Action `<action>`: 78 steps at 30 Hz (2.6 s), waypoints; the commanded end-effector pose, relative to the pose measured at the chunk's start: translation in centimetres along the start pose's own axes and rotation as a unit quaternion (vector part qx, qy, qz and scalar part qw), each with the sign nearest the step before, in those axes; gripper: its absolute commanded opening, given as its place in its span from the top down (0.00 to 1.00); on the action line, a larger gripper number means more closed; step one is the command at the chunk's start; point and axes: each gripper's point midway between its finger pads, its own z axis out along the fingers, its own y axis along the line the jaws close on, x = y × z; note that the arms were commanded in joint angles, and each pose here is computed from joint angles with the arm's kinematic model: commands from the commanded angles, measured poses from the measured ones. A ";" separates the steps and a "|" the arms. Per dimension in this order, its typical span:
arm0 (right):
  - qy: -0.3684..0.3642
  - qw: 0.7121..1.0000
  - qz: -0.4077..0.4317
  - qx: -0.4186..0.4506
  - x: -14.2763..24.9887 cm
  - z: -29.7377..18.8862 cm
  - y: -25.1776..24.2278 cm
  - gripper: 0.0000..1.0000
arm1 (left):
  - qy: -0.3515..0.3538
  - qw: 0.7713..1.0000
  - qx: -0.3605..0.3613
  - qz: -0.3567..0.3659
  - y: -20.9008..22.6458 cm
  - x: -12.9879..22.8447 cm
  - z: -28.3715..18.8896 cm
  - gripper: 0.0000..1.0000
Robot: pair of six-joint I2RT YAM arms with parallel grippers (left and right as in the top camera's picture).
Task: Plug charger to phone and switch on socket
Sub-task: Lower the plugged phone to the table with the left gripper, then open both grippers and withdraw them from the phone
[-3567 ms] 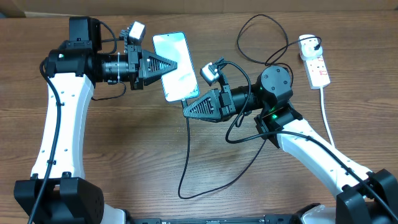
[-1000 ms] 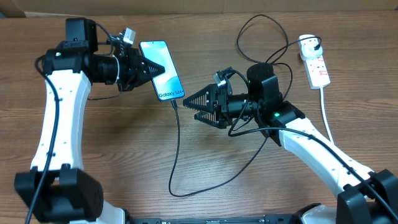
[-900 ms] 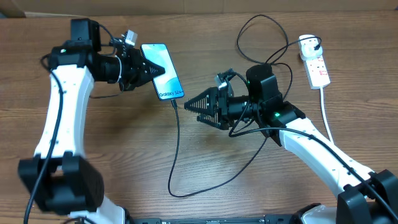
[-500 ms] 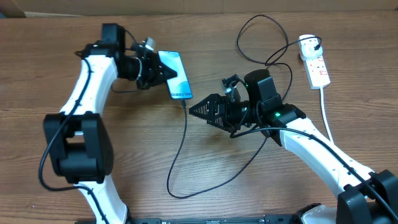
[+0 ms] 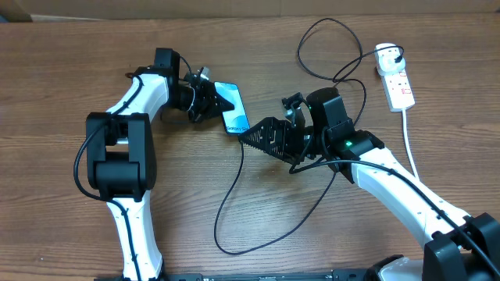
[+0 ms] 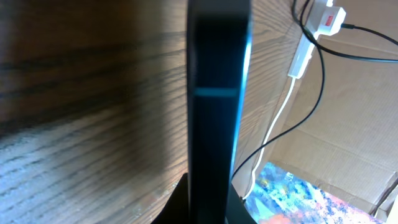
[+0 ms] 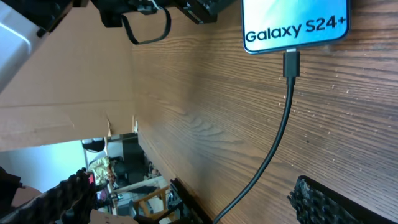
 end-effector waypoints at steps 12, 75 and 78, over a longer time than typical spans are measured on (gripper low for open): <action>-0.023 1.000 -0.014 0.006 -0.9 -0.5 0.4 0.00 | 0.014 1.000 -0.005 -0.014 1.0 0.1 1.5 0.95; -0.247 0.901 -0.098 0.344 -5.0 -18.9 4.0 0.00 | -0.355 0.865 -0.321 0.149 -18.7 9.5 -30.3 0.00; -0.268 0.892 -0.102 0.349 -4.8 -20.3 4.5 0.00 | -0.385 0.851 -0.322 0.157 -19.7 12.8 -32.5 0.00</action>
